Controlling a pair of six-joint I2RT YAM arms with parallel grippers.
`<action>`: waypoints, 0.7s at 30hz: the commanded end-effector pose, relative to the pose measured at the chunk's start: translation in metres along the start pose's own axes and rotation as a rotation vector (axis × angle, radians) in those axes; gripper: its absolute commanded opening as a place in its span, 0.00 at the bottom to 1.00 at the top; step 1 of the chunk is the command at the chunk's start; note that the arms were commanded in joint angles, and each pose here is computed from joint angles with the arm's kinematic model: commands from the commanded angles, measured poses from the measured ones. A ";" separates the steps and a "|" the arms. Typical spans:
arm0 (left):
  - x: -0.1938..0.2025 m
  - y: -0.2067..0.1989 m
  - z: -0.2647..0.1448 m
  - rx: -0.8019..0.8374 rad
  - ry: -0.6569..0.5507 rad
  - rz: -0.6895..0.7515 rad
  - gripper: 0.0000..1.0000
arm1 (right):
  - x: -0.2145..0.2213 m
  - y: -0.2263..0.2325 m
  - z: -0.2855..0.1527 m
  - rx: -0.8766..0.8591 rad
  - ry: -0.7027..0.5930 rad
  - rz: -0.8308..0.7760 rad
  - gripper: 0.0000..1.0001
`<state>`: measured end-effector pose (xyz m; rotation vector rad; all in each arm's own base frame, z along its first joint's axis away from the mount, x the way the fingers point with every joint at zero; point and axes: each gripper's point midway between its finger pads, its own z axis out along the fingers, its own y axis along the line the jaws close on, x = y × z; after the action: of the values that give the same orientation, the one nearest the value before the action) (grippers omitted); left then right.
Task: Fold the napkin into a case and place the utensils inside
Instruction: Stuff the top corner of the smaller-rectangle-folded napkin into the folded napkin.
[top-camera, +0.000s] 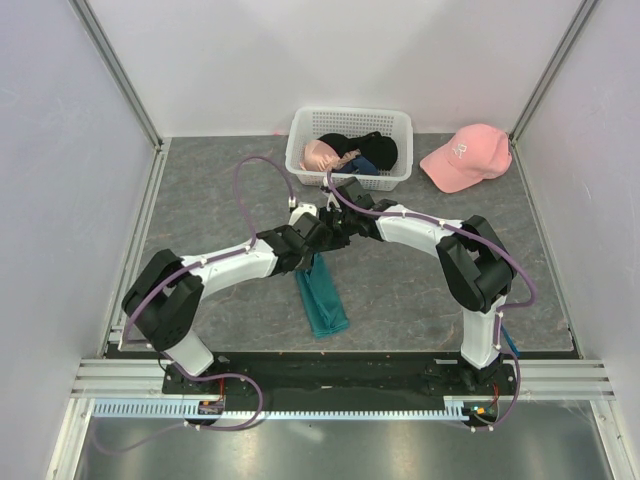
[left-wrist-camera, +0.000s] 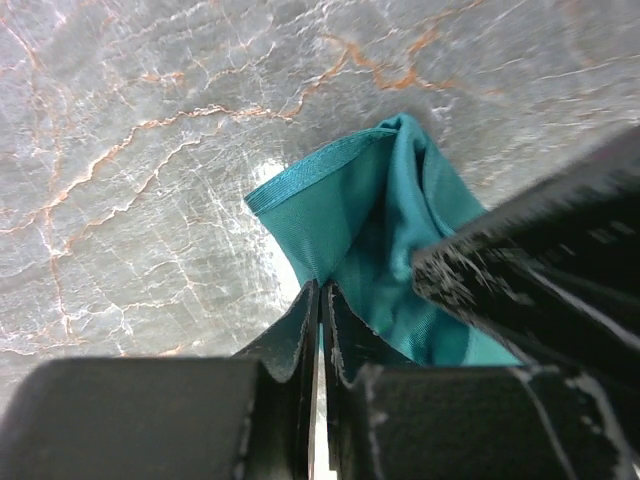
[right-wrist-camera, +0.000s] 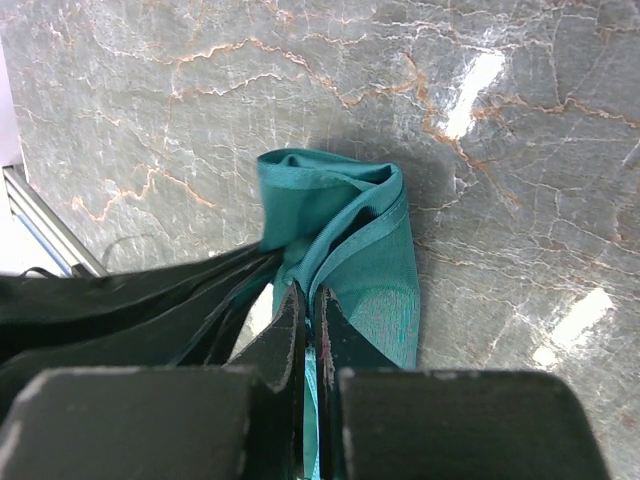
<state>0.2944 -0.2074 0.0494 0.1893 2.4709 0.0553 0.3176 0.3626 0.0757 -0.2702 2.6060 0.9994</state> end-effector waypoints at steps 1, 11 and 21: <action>-0.021 -0.006 -0.015 0.070 -0.066 -0.091 0.06 | 0.002 0.009 0.004 -0.044 0.003 0.010 0.00; -0.013 -0.010 -0.009 0.141 -0.007 -0.148 0.05 | 0.011 0.014 0.020 -0.076 0.010 0.069 0.00; -0.003 -0.011 -0.006 0.181 0.037 -0.198 0.02 | 0.016 0.004 0.052 -0.104 -0.012 0.093 0.00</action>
<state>0.2868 -0.2076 0.0467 0.0830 2.5513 -0.1532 0.3057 0.3868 0.0396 -0.1620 2.6395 1.1227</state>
